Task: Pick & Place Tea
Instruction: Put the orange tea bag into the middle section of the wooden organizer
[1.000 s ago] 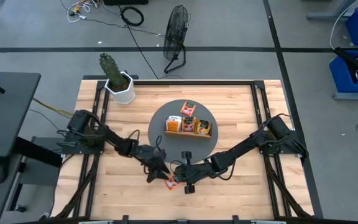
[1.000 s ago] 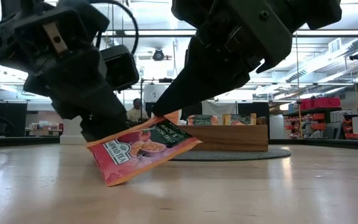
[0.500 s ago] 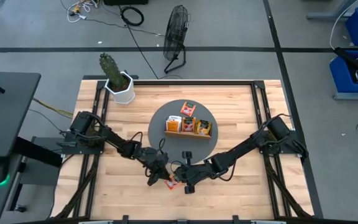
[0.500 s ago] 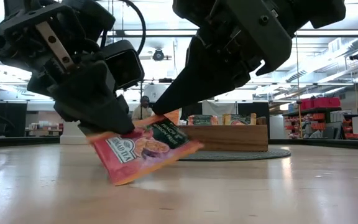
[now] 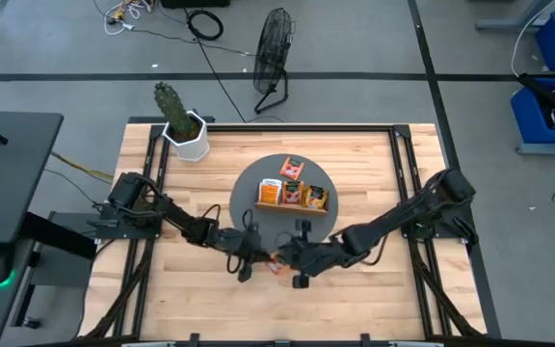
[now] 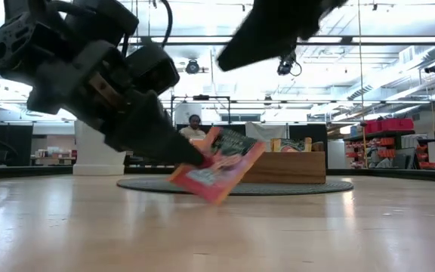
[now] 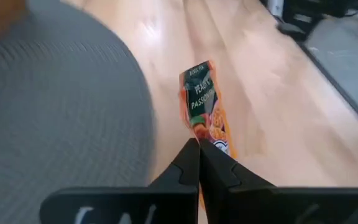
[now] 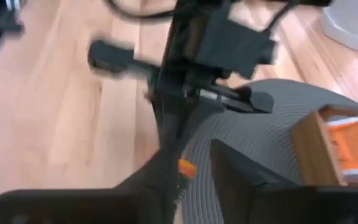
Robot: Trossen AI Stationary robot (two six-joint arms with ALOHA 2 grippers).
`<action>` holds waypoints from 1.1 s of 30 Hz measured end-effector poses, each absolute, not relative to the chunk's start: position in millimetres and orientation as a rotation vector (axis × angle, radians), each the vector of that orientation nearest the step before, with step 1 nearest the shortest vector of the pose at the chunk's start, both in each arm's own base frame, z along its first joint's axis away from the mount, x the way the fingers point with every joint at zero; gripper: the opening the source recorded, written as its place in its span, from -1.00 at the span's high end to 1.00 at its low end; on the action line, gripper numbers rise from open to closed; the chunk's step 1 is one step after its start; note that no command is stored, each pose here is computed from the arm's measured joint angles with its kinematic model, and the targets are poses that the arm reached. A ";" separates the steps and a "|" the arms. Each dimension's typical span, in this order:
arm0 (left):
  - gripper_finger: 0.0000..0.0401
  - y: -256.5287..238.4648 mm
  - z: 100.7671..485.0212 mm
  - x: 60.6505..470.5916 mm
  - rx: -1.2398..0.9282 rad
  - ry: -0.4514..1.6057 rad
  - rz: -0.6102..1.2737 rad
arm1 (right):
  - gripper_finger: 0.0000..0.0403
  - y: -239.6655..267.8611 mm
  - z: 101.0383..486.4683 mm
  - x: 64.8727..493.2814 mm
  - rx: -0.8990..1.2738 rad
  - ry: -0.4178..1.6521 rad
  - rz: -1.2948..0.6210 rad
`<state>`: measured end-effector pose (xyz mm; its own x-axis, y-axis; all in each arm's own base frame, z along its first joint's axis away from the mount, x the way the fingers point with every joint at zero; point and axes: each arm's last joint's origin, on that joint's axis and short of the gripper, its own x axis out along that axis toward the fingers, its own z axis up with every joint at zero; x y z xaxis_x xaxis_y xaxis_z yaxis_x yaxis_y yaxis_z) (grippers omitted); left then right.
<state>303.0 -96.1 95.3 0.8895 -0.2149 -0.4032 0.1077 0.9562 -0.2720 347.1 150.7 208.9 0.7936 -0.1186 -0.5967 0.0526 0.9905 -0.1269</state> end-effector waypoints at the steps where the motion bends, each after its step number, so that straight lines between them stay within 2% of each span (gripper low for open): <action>1: 0.99 -95.7 96.5 303.7 -0.219 0.425 -0.159 | 0.46 148.5 216.1 343.7 -0.078 0.645 -0.101; 9: 0.99 -102.8 109.9 305.6 -0.094 0.261 -0.117 | 0.04 138.2 229.4 330.9 0.043 0.706 -0.138; 16: 0.99 -107.0 116.1 305.4 -0.046 0.193 -0.100 | -0.03 133.5 224.8 328.3 0.055 0.770 -0.143; 27: 1.00 -105.2 122.0 306.8 -0.040 0.132 -0.071 | 0.18 133.6 224.9 329.1 0.073 0.782 -0.100; 30: 1.00 -105.1 122.0 306.8 -0.039 0.132 -0.070 | 0.39 133.5 224.6 328.8 0.069 0.786 -0.100; 33: 1.00 -105.1 122.0 306.8 -0.039 0.132 -0.070 | 0.76 133.7 224.4 328.6 0.048 0.792 -0.086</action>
<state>306.8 -105.1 122.0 0.9888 -0.0725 -0.1303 0.0673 0.9968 -0.0434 328.6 133.7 224.4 0.6993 -0.0590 -0.7124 0.0951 0.9954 0.0110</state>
